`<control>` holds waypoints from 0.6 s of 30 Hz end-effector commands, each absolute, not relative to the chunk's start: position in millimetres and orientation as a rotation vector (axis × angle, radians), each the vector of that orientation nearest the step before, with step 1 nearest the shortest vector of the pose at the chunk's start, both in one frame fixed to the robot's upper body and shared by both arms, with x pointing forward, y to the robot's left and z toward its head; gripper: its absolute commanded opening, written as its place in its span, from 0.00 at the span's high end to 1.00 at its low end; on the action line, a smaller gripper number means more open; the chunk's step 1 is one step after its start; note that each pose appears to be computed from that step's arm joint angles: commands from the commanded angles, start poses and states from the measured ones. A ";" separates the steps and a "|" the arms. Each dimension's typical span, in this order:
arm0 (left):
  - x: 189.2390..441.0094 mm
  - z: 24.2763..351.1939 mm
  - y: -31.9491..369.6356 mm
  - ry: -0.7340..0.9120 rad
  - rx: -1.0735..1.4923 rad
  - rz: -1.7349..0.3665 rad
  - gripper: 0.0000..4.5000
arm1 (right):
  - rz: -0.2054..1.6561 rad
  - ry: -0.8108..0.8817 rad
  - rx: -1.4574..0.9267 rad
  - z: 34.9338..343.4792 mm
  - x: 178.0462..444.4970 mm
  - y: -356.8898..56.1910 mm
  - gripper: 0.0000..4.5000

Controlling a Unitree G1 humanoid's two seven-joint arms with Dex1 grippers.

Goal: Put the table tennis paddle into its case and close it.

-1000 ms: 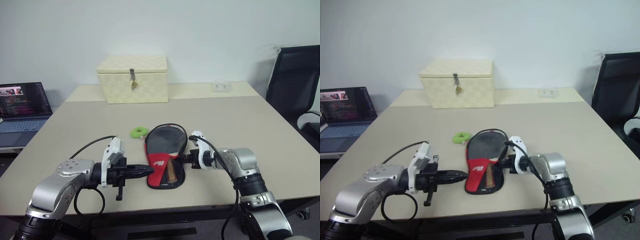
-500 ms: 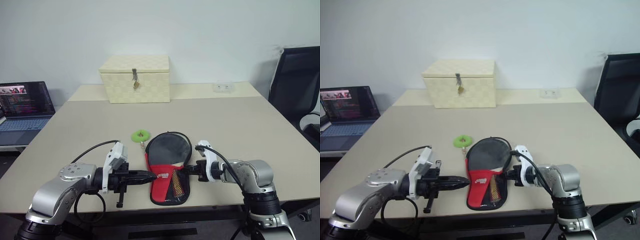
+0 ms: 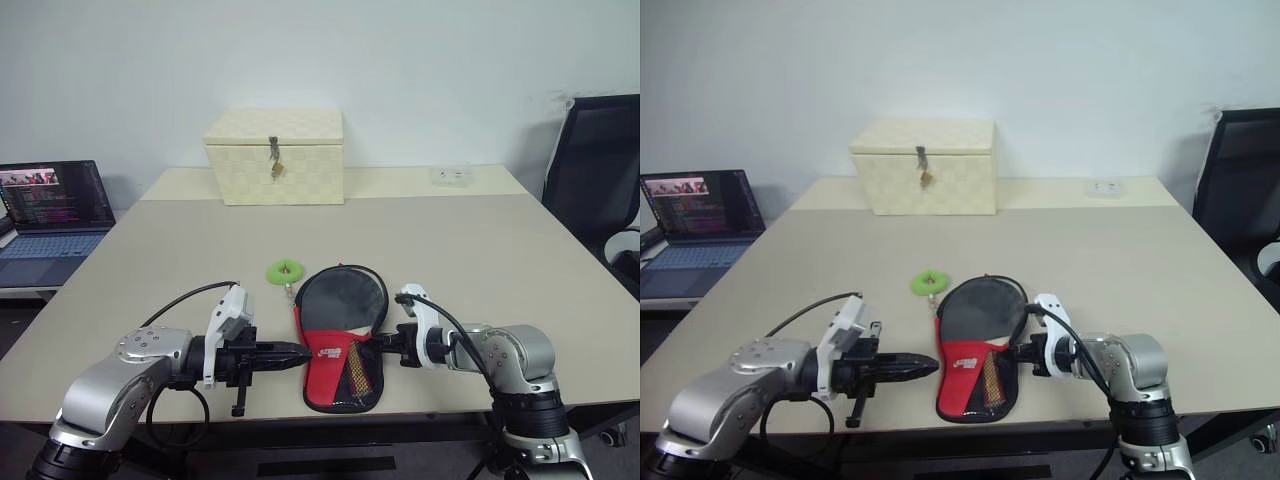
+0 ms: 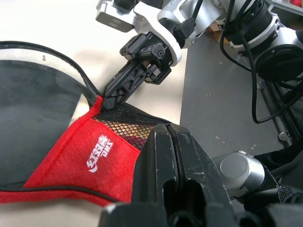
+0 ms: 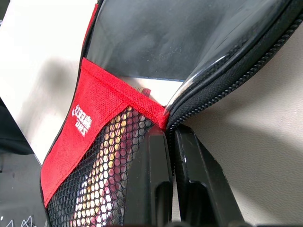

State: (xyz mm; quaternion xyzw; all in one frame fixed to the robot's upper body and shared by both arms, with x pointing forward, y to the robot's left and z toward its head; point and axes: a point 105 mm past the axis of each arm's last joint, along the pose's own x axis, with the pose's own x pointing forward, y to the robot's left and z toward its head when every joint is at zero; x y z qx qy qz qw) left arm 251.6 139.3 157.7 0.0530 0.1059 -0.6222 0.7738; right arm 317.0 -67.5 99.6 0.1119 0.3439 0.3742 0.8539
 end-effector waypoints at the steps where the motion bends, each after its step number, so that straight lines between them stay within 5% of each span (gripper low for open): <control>1: 249.5 161.5 138.9 0.204 0.141 -1.359 1.00 | 0.825 0.716 0.246 103.4 309.7 -63.8 0.99; 13: 253.4 159.9 138.3 0.184 0.139 -1.330 1.00 | 0.759 0.703 0.232 101.2 316.1 -74.0 0.99; 18: 252.2 158.7 138.5 0.165 0.122 -1.289 1.00 | 0.700 0.651 0.214 108.3 322.5 -87.1 0.68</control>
